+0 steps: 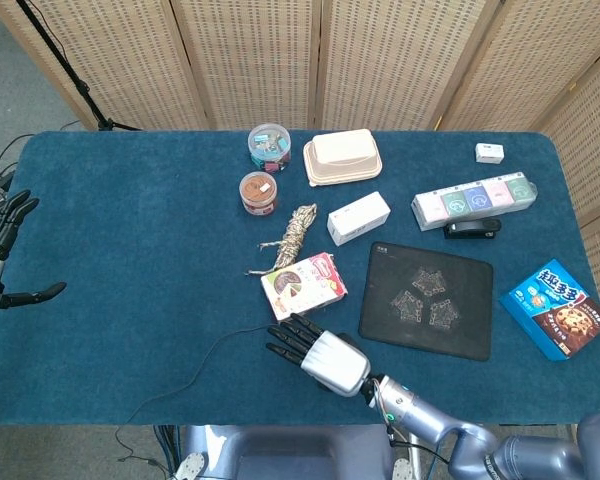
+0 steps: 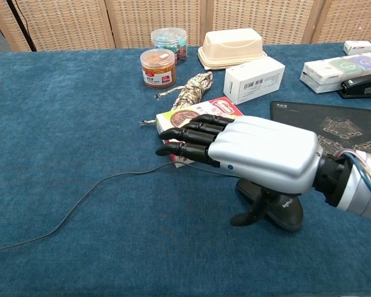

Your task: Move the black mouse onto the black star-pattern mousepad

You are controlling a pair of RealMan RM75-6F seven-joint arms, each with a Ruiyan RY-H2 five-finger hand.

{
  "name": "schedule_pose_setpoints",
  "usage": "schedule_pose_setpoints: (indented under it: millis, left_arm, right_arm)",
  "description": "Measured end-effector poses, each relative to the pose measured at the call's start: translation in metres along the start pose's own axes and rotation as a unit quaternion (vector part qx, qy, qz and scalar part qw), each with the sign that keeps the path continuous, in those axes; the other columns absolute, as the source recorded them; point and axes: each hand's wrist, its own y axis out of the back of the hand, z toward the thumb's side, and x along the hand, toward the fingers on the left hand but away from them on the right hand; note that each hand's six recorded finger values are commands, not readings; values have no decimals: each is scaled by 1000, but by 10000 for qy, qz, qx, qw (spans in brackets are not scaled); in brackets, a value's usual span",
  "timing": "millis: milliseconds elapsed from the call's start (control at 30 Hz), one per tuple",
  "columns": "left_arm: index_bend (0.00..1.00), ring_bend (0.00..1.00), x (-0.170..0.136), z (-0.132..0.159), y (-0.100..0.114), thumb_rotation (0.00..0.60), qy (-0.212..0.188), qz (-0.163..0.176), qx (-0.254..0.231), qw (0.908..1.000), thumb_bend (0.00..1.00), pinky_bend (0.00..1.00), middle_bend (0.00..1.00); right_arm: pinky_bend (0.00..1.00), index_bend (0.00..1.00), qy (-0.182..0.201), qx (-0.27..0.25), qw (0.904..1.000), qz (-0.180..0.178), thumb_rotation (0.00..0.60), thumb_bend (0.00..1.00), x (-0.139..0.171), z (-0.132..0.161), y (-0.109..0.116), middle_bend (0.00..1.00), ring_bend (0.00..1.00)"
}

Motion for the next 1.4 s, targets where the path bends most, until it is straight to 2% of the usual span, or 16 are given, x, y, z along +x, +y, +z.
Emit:
schedule_pose_setpoints:
  millis: [500,733,1000,1100,1267,1400]
  left_arm:
    - [0,0,0,-2,2,600,25,14,-17,10000,48,0,0]
    - [0,0,0,-1,0,600,22,-19,9,10000,47,0,0]
    - [0,0,0,-1,-2,600,38,-50,50,10000,48,0,0]
    - [0,0,1,0,-4,600,27,-91,74,9999,48,0,0]
    - [0,0,1,1,-6,600,21,-132,85,9999,48,0,0]
    - [0,0,1,2,-7,600,12,-153,89,9998,47,0,0]
  right_arm:
    - [0,0,-323,179,9992,127,600,0,0,-8,-17,0,0]
    - [0,0,-619,440,9968,241,600,0,15,-35,-23,0,0]
    - [0,0,-959,596,9931,324,600,0,40,-62,-19,0,0]
    - [0,0,-1054,480,9926,362,600,0,49,-67,-17,0,0]
    - [2,1,-1100,-11,9931,414,600,0,57,-65,-11,0,0]
    - [73,65,-1107,-455,9915,510,600,0,59,-63,-10,11,0]
